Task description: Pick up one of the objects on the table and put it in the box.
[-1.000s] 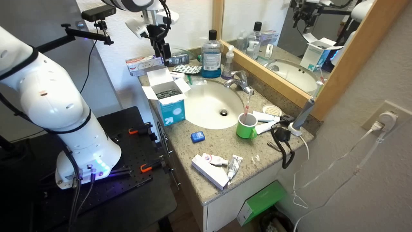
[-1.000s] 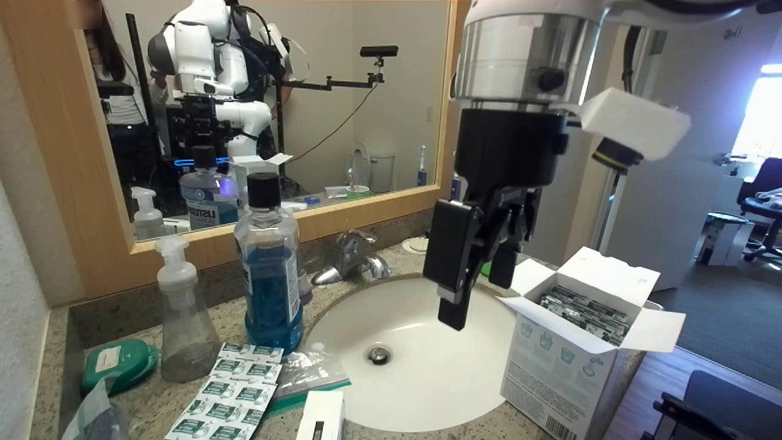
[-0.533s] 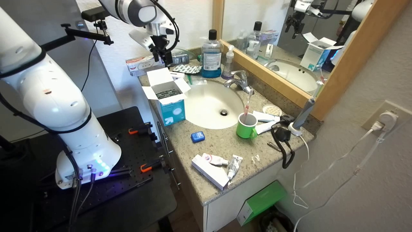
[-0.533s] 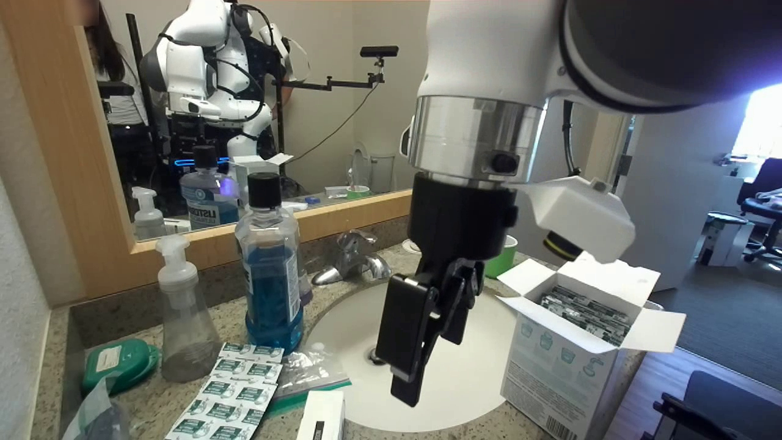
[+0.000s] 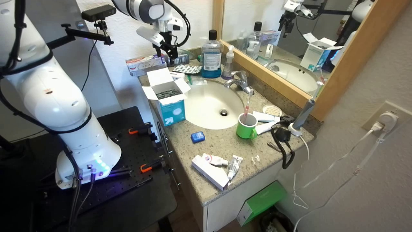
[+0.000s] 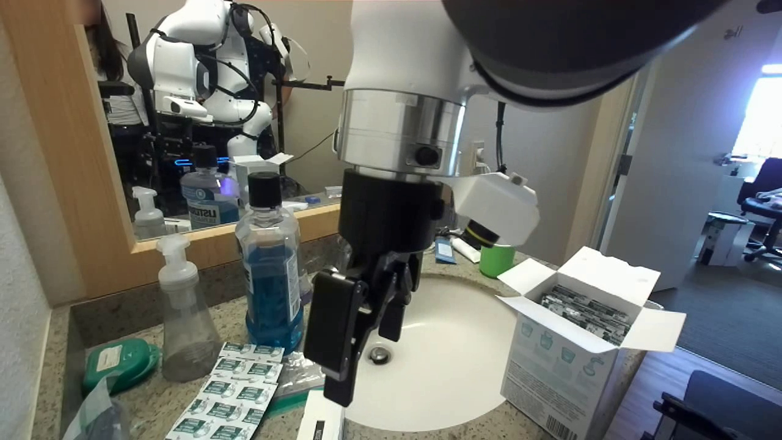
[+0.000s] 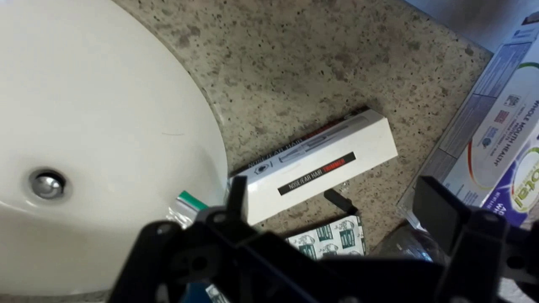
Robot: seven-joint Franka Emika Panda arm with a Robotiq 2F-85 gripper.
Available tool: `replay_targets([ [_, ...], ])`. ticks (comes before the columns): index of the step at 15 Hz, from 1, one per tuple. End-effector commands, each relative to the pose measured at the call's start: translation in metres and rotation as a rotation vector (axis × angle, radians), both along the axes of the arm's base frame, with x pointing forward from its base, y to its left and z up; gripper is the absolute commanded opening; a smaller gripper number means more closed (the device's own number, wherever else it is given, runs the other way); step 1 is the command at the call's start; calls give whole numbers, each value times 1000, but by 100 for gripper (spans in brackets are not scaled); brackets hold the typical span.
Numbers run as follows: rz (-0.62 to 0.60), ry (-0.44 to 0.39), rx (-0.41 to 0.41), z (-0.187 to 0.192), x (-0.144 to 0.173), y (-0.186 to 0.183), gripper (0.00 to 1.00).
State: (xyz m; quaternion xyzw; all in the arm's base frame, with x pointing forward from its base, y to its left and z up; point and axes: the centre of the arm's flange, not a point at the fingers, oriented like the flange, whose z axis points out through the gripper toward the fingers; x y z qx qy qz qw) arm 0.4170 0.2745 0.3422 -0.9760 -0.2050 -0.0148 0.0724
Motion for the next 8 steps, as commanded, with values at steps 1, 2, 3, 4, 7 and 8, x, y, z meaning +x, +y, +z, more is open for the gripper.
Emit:
replay_targets([
  [1,63,24,27,6,35,16,100],
  [2,77,21,38,6,42,17,100],
  [3,91,19,49,5,50,18,100],
  [4,101,20,54,3,57,18,100],
  [7,112,31,63,-7,72,16,100],
  [8,114,35,64,-11,76,15,100],
])
